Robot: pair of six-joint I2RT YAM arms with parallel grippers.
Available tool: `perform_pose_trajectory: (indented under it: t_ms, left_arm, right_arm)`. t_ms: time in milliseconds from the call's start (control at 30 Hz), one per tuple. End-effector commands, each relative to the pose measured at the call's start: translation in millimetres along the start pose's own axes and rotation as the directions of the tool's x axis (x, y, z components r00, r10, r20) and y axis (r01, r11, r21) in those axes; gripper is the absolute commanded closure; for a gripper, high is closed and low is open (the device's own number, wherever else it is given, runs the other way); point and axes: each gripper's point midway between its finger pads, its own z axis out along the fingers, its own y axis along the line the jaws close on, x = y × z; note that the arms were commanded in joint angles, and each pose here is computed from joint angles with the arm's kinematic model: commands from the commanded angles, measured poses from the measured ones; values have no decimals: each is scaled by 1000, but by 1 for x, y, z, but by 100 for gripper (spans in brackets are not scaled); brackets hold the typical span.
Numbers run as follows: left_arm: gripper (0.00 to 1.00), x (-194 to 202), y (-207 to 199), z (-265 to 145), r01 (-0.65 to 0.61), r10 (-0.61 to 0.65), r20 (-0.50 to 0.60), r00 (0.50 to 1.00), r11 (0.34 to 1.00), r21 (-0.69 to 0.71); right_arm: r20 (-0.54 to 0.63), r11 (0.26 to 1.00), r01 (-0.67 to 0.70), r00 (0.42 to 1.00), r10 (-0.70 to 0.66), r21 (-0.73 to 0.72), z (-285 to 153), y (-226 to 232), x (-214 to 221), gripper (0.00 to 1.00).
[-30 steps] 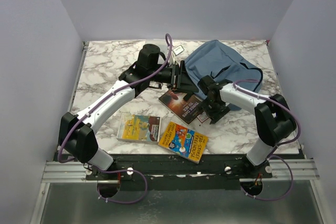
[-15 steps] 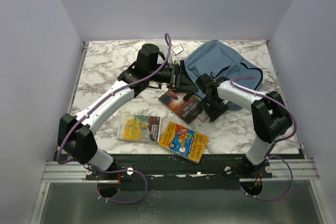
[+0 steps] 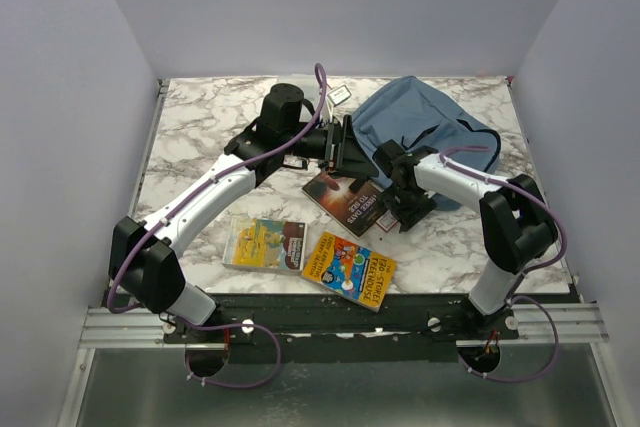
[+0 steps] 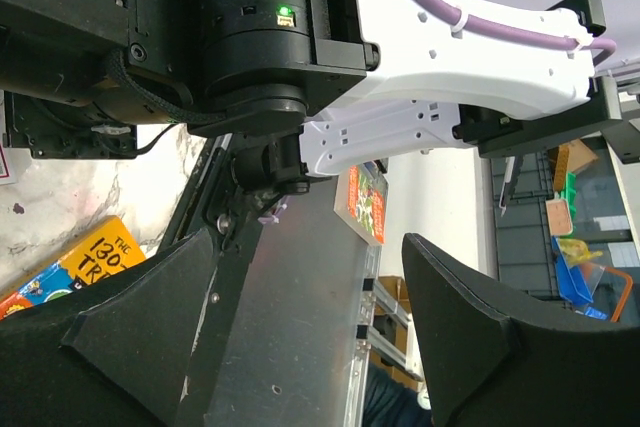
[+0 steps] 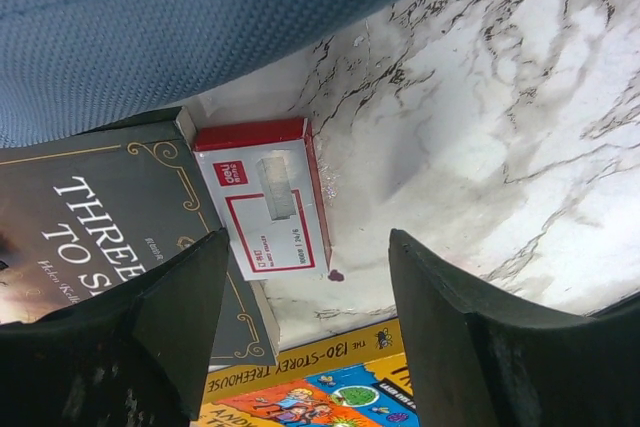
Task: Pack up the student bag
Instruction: Pick up the stationery from the center of the board.
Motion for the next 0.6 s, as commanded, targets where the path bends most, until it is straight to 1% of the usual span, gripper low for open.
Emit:
perform_pose_trajectory:
  t_ms: [0,267,433,567]
  left_arm:
    - [21,2,-18,-5,-49,49,1,999,998,40]
    - [21,3,-19,-5,-51,51,-2,999,998,44]
    - [21,3,-18,-4,-46,46,-4,999,998,43]
    - [21,4,-18,-3,-47,47,-7,999,998,45]
  right_arm:
    - [52,1000,0,999,0,3,2,5,-8,32]
    - [26,999,15,1000,-16,36,18,2,0,32]
    - [30,997,6,1000,-8,72,26,-12,2,38]
    - [15,997,-2,1000,1,82,33,-24,7,40]
